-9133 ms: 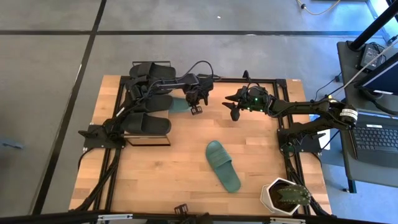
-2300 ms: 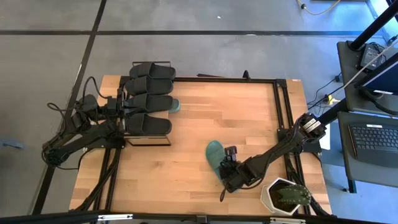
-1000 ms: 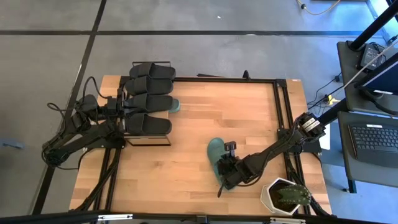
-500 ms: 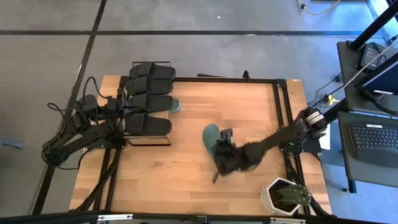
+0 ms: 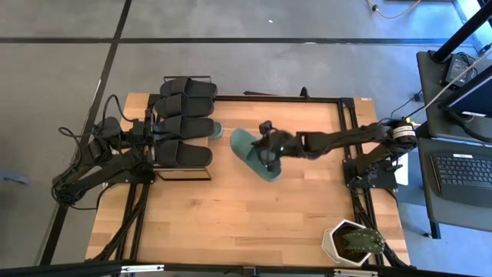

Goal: Pick and place slides into the shelf
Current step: Put the green slipper under the shelf

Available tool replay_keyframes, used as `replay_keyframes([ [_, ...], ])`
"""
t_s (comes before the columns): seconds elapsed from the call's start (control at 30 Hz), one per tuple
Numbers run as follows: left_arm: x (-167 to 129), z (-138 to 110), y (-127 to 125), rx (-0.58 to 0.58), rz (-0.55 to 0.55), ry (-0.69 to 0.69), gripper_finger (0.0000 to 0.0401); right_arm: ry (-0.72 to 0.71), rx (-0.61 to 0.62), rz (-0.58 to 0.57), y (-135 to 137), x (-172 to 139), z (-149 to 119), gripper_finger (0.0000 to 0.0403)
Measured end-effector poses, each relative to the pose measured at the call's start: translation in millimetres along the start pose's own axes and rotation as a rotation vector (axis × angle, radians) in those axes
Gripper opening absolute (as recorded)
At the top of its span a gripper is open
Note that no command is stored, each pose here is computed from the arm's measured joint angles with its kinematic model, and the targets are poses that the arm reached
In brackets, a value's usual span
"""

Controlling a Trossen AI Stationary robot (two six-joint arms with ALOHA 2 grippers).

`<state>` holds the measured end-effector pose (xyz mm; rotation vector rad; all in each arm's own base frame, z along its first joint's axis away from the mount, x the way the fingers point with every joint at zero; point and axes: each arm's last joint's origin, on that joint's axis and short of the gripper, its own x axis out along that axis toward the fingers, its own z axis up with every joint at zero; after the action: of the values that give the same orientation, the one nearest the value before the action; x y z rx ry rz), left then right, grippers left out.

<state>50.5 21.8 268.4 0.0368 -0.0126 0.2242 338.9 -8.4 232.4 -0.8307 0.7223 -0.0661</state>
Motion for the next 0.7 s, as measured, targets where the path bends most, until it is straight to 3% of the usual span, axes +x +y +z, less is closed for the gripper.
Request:
replay_keyframes([
  [0.1, 0, 0, 0, -0.001, 0.0, 0.0, 0.0, -0.134, -0.058, -0.021, -8, 8, -11, 0.0012],
  [0.2, 0, 0, 0, -0.001, 0.0, 0.0, 0.0, -0.287, -0.122, 0.044, -12, 18, -16, 0.0012],
  [0.43, 0, 0, 0, 0.001, 0.003, -0.003, 0.0, -0.295, -0.15, 0.162, -5, 49, -27, 0.0012],
  [0.57, 0, 0, 0, 0.006, 0.003, -0.004, 0.0, -0.308, -0.226, 0.166, -6, 67, -27, 0.0012],
  [0.7, 0, 0, 0, 0.007, 0.003, -0.003, 0.0, -0.395, -0.219, 0.234, -12, 88, -28, 0.0012],
])
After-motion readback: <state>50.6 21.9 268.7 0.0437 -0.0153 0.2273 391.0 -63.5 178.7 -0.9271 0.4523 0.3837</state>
